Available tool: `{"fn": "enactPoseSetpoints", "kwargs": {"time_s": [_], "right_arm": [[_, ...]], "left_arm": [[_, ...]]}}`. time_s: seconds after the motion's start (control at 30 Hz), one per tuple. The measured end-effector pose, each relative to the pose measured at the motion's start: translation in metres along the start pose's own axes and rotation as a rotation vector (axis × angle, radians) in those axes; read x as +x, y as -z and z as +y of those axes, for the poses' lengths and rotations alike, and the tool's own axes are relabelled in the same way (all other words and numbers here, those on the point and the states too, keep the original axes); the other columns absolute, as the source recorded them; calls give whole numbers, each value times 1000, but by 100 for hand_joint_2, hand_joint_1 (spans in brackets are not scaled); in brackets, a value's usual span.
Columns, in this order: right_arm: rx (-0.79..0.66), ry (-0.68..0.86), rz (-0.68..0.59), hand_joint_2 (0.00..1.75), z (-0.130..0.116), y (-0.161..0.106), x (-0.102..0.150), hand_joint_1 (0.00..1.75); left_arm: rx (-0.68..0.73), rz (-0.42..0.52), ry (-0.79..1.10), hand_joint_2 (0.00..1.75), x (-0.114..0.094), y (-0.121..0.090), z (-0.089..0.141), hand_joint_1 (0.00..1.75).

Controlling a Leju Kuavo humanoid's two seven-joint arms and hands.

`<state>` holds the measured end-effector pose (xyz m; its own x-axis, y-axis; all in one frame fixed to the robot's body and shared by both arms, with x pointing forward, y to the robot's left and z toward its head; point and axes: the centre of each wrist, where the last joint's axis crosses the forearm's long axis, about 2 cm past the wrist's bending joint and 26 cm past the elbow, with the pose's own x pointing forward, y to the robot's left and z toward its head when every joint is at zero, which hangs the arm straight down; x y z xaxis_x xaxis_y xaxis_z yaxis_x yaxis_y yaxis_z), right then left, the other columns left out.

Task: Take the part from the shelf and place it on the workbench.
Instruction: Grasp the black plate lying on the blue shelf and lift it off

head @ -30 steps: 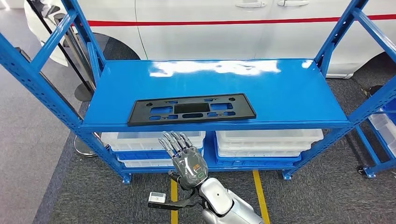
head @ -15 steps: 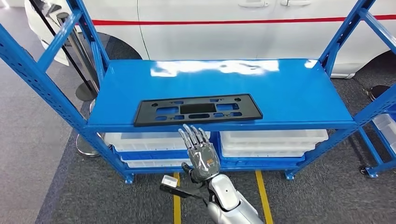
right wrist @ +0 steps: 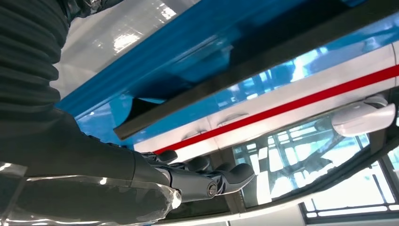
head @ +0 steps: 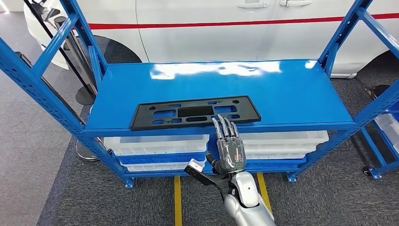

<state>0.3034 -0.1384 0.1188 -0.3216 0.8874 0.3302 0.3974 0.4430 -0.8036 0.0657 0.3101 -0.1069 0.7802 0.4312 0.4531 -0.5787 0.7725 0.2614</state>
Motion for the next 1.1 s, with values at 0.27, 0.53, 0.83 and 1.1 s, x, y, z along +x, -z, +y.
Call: {"fn": "enactPoseSetpoints", "kwargs": {"time_s": [0.27,0.53,0.83,1.1], "right_arm": [[-7,-70,40,175,-2,-6,1,0],[2,-72,63,175,-1,-13,5,0],[3,-49,52,175,1,-10,13,0],[11,-19,25,175,4,-10,21,0]], "left_arm": [[-47,-72,37,0,-3,-5,-11,0],[-98,-94,49,0,-3,-18,-40,0],[-83,-89,16,0,0,-19,-43,0],[-72,-90,-11,0,0,-18,-41,0]]}}
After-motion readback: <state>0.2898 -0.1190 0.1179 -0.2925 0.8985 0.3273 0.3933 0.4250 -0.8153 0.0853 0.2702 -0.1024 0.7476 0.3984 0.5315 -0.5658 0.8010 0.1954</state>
